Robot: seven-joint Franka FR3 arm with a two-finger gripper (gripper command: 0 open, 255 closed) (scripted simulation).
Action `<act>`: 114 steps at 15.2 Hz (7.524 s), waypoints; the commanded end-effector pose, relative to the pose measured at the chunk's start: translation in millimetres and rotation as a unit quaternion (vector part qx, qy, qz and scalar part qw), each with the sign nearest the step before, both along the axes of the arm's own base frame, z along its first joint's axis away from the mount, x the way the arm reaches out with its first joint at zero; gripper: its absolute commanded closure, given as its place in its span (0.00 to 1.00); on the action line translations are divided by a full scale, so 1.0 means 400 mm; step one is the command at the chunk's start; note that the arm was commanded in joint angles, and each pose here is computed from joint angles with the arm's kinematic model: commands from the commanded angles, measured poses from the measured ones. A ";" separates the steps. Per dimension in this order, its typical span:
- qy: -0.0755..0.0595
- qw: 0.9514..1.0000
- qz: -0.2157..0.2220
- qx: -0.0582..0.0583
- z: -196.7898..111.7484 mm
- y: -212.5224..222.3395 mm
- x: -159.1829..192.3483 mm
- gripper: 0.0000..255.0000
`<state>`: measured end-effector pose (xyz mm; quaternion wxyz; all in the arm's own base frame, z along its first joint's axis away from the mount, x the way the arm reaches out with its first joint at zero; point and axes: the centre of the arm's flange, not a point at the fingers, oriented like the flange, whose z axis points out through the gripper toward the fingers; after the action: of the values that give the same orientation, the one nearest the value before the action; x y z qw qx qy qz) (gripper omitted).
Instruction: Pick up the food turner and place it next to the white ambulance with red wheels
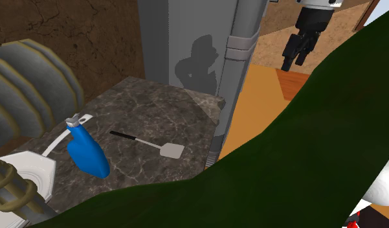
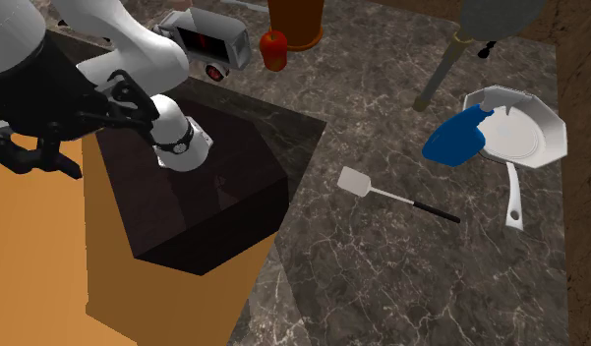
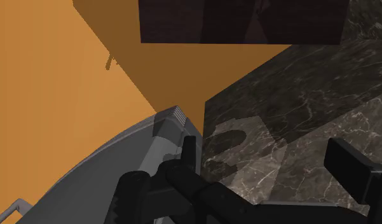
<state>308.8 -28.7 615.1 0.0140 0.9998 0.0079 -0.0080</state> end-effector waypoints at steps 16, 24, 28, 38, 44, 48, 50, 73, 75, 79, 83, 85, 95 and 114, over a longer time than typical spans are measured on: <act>-0.013 0.994 0.108 0.010 -0.224 0.350 0.246 0.00; -0.019 0.986 0.166 0.015 -0.339 0.557 0.347 0.00; -0.023 0.981 0.194 0.017 -0.395 0.666 0.389 0.00; -0.031 0.964 0.264 0.024 -0.531 0.947 0.467 0.00; -0.035 0.954 0.296 0.026 -0.605 1.079 0.490 0.00; -0.035 0.954 0.296 0.026 -0.658 1.082 0.493 0.00; -0.035 0.954 0.296 0.026 -0.684 1.083 0.494 0.00; -0.035 0.954 0.296 0.026 -0.625 1.083 0.495 1.00; -0.035 0.954 0.296 0.026 -0.599 1.083 0.495 1.00; -0.035 0.954 0.296 0.026 -0.546 1.083 0.495 1.00; -0.035 0.954 0.296 0.026 -0.493 1.083 0.495 1.00; -0.035 0.954 0.296 0.026 -0.467 1.083 0.495 1.00; -0.035 0.954 0.296 0.026 -0.335 1.083 0.495 1.00; -0.035 0.954 0.296 0.026 -0.138 1.060 0.365 1.00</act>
<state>468.4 399.6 561.3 -0.0104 0.9522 0.3037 0.0316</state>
